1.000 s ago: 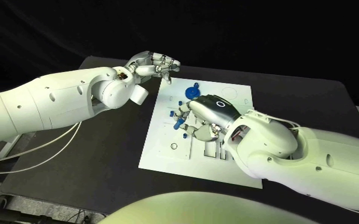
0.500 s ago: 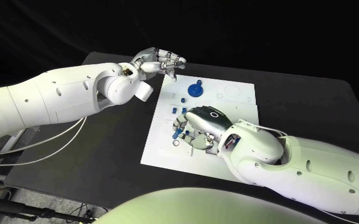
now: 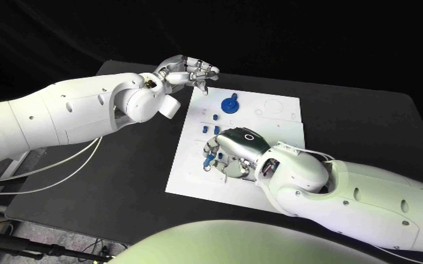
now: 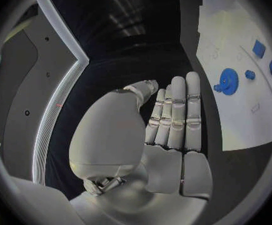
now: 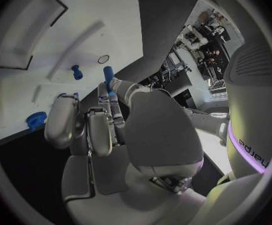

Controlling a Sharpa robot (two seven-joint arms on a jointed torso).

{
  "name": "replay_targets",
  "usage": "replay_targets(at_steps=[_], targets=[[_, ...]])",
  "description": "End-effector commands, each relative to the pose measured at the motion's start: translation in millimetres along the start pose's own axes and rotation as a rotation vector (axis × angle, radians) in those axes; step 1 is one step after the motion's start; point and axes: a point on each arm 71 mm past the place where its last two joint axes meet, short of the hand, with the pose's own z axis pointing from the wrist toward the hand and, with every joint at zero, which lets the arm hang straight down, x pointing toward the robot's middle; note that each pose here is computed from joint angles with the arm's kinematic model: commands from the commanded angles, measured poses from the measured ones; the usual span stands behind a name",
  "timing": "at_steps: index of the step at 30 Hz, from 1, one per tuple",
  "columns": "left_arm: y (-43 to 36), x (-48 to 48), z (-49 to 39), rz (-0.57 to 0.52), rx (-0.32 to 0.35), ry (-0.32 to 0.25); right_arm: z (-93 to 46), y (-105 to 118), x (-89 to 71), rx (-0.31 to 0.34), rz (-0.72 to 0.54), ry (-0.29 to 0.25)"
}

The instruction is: Assemble the parts on the task board

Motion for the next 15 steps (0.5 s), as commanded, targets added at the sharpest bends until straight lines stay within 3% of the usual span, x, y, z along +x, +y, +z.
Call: replay_targets(at_steps=[1, 15], targets=[[-1.1, 2.2, 0.5, -0.003, 0.006, 0.018, 0.6, -0.3, 4.1, -0.003, -0.022, 0.036], [-1.1, 1.8, 0.1, -0.003, 0.006, 0.018, 3.2, -1.7, 12.9, 0.007, -0.031, 0.068]])
